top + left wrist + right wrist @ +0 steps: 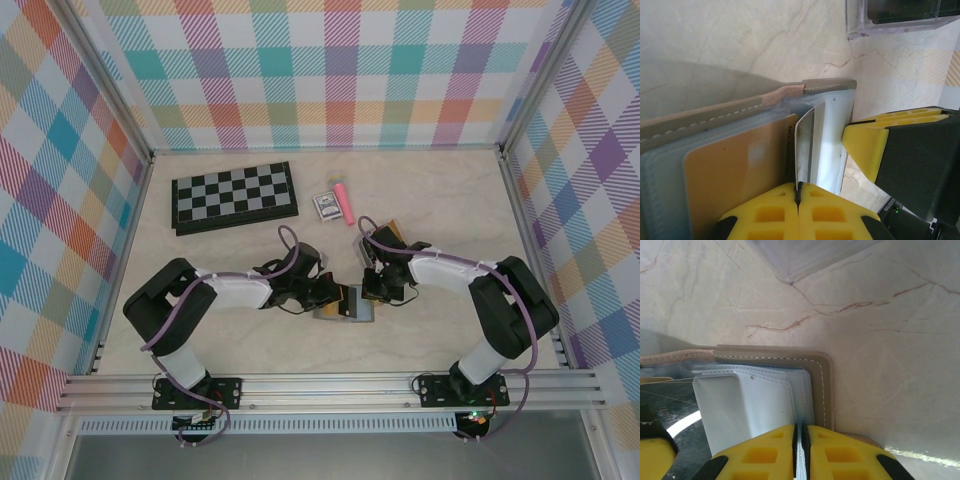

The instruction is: Put the credit cards into the card holder

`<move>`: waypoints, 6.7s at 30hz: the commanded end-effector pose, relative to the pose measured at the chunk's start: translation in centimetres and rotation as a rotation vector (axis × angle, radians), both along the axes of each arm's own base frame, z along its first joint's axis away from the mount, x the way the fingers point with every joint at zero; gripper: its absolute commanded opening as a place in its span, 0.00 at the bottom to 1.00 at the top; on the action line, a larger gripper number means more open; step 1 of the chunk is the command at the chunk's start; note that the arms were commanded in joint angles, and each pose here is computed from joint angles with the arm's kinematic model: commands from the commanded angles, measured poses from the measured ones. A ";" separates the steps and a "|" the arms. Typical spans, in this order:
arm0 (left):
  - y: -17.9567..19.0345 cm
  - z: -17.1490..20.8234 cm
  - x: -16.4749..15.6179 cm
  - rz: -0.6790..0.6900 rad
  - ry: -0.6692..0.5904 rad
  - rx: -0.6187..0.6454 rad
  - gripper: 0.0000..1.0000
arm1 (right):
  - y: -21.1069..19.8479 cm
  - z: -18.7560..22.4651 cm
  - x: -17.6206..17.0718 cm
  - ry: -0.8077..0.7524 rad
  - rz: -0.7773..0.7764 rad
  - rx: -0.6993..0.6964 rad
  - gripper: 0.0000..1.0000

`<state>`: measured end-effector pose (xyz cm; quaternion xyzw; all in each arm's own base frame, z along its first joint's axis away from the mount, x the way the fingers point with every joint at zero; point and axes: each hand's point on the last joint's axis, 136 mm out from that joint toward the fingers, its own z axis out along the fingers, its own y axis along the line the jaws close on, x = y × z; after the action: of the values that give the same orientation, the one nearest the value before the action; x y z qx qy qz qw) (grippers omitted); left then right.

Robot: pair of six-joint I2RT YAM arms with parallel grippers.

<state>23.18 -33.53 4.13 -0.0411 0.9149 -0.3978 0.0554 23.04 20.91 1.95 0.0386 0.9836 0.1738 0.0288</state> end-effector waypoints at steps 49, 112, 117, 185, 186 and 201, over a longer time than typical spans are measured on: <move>-0.3 0.9 -0.5 -0.114 -0.093 0.222 0.29 | -2.8 3.1 0.8 -0.102 -0.051 -0.118 0.18; -1.9 -0.7 11.7 0.061 -0.016 0.271 0.23 | -3.4 6.5 13.3 -0.286 0.255 -0.353 0.35; -2.0 -0.7 11.7 0.071 -0.012 0.253 0.23 | -3.7 5.6 13.4 -0.287 0.263 -0.406 0.35; -1.5 -1.5 11.1 0.085 0.013 0.259 0.21 | -4.8 9.2 13.5 -0.355 0.275 -0.512 0.07; -1.5 -1.5 11.1 0.085 0.011 0.258 0.21 | -4.7 9.5 13.4 -0.356 0.273 -0.501 0.07; -2.3 0.8 11.7 0.087 -0.048 0.189 0.26 | -2.5 11.9 12.1 -0.335 0.152 -0.149 0.01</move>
<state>36.07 -37.11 5.25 -0.0573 0.9377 -0.3227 0.1152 35.75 17.91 13.31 -0.0843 0.9766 0.0688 0.1854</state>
